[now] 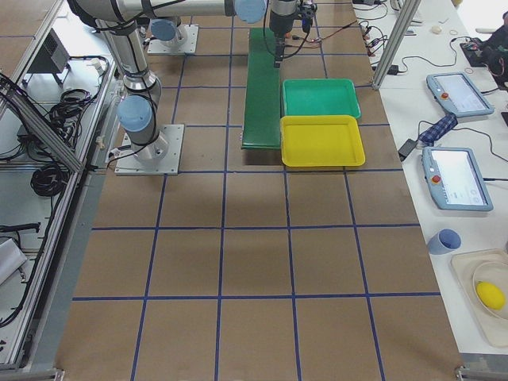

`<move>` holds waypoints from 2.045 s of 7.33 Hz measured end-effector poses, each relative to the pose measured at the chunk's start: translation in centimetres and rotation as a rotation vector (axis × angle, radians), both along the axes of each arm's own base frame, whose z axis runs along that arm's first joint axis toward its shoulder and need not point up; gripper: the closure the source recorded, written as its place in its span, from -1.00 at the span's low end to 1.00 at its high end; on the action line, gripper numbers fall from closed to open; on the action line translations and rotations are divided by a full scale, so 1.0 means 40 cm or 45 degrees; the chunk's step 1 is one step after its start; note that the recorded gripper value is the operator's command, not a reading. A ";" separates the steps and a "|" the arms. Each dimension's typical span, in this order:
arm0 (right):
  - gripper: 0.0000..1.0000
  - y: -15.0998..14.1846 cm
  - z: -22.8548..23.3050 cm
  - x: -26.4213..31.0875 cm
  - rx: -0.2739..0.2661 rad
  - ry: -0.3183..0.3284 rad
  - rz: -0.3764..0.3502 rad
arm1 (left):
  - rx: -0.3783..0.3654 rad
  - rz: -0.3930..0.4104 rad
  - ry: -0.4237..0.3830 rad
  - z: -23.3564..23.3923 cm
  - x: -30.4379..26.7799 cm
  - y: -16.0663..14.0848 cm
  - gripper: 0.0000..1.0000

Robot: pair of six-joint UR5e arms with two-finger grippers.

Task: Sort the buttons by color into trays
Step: 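Move the left gripper down toward the small orange cylinder, then close the left gripper around the small orange cylinder and lift it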

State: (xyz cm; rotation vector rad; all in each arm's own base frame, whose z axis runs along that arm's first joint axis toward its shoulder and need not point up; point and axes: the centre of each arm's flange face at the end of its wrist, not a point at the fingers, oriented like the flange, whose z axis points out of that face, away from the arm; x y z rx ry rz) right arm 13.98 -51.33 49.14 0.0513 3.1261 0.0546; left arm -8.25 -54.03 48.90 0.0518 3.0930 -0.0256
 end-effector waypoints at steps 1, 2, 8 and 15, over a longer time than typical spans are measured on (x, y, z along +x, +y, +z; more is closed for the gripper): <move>-1.00 0.000 0.000 0.000 0.000 0.000 0.000 | 0.025 -0.088 0.010 -0.048 0.071 -0.032 -1.00; -1.00 0.000 0.000 0.000 0.000 0.000 0.000 | 0.075 -0.183 0.026 -0.116 0.165 -0.056 -1.00; -1.00 -0.001 -0.003 -0.002 0.005 0.000 -0.002 | 0.077 -0.564 0.017 -0.532 0.323 -0.108 -1.00; -1.00 0.000 -0.004 -0.002 0.006 0.000 -0.002 | 0.085 -0.662 0.181 -0.750 0.411 -0.116 -0.15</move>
